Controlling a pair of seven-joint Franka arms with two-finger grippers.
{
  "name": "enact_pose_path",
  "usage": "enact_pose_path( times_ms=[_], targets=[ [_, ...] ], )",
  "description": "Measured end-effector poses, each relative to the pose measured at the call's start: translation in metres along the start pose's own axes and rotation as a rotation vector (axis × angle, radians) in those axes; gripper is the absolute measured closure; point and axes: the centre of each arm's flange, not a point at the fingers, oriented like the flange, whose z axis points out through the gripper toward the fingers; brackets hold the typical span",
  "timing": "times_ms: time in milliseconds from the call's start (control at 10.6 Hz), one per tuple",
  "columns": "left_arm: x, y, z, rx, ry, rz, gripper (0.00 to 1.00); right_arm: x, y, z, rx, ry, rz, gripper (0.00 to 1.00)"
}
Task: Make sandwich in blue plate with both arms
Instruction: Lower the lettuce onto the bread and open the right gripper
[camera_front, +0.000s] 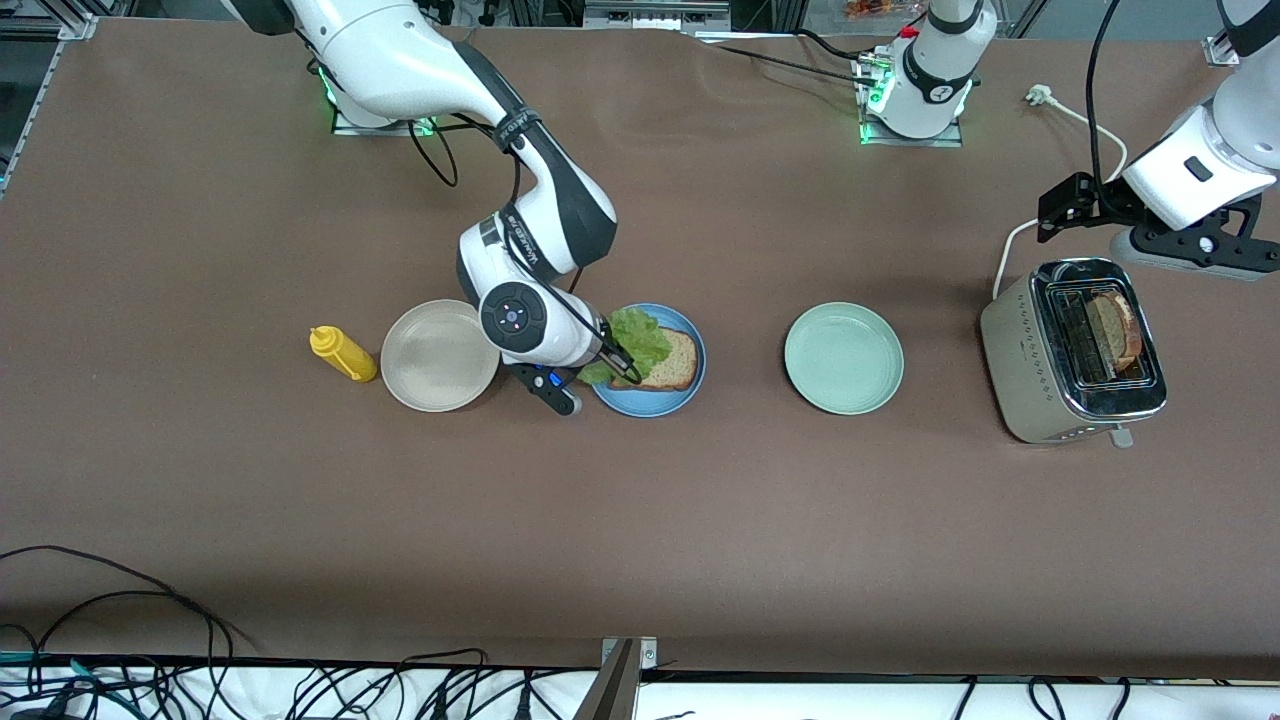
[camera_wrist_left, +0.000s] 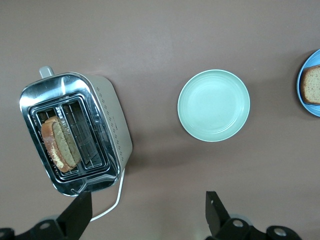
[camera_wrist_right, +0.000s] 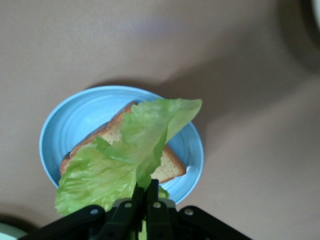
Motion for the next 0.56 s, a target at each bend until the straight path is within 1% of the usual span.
enact_pose_path(
  times_ms=[94, 282, 470, 564],
  targets=[
    [0.000, 0.002, 0.000, 0.001, 0.000, 0.004, 0.00, -0.004, -0.002, 0.007, -0.003, 0.002, -0.001, 0.96],
    [0.000, 0.002, -0.001, 0.001, 0.001, 0.003, 0.00, -0.010, -0.007, 0.016, 0.017, 0.014, 0.006, 0.96],
    [0.000, 0.001, -0.001, 0.000, 0.002, 0.001, 0.00, -0.017, -0.009, 0.026, 0.016, 0.017, 0.015, 0.92],
    [0.000, 0.001, -0.001, 0.001, 0.002, 0.002, 0.00, -0.019, -0.010, 0.028, 0.014, 0.017, 0.015, 0.82]
  ],
)
